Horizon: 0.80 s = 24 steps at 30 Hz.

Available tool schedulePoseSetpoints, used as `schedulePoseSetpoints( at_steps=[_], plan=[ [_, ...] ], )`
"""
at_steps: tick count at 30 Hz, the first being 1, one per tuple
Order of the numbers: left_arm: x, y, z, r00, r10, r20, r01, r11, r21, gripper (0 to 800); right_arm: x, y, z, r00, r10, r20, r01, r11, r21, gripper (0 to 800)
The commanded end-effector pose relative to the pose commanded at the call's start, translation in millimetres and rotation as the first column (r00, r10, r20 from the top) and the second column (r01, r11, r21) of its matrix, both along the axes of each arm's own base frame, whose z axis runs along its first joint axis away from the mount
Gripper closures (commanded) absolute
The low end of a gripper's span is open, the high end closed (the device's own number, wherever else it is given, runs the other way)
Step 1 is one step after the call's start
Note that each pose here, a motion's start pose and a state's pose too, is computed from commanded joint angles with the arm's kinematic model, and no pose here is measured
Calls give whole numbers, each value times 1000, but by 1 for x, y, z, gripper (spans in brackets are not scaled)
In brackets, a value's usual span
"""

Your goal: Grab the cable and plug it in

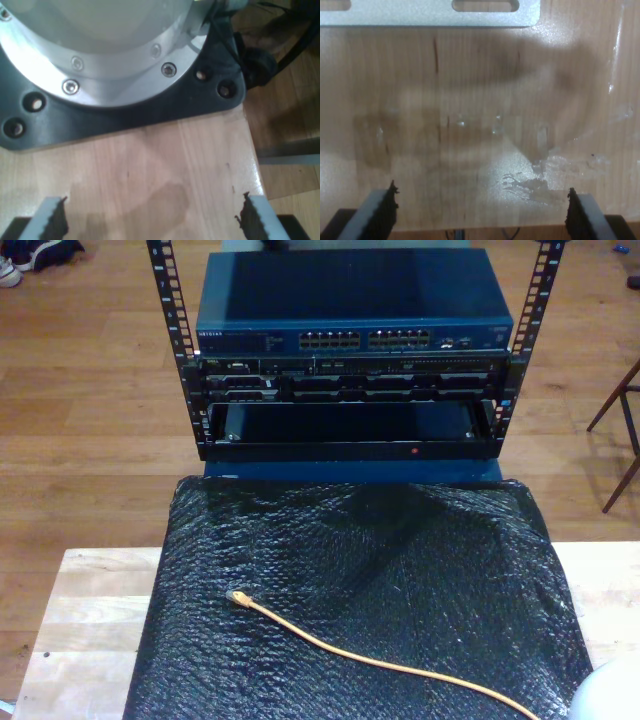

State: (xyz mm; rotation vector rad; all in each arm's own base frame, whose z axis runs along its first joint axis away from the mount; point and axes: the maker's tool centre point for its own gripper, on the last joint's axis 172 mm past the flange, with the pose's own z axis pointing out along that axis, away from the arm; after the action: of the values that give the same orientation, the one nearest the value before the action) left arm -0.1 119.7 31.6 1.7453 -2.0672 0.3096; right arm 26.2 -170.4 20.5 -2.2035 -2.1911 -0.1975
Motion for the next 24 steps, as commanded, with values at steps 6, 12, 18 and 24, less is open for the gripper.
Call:
schedulePoseSetpoints(
  at_steps=[6, 12, 18, 24],
  plan=[
    [0, 0, 0, 1000, 0, 0, 0, 1000, 0, 0, 0, -1, 1, 1000, -6, 1, 6, 1000, -3, 0],
    [0, 0, 0, 1000, 1, -2, -1, 1000, -1, 0, 2, -8, 8, 1000, -3, 4, 3, 1000, -16, 0],
    [-1, 0, 2, 1000, 5, -5, -5, 1000, -3, 0, 6, -11, 46, 1000, 1, 14, -1, 999, 38, 0],
    [-3, 1, 16, 1000, 7, -20, -8, 999, -36, 0, 11, -11, 86, 997, -80, 6, 79, 990, 117, 0]
  ],
)
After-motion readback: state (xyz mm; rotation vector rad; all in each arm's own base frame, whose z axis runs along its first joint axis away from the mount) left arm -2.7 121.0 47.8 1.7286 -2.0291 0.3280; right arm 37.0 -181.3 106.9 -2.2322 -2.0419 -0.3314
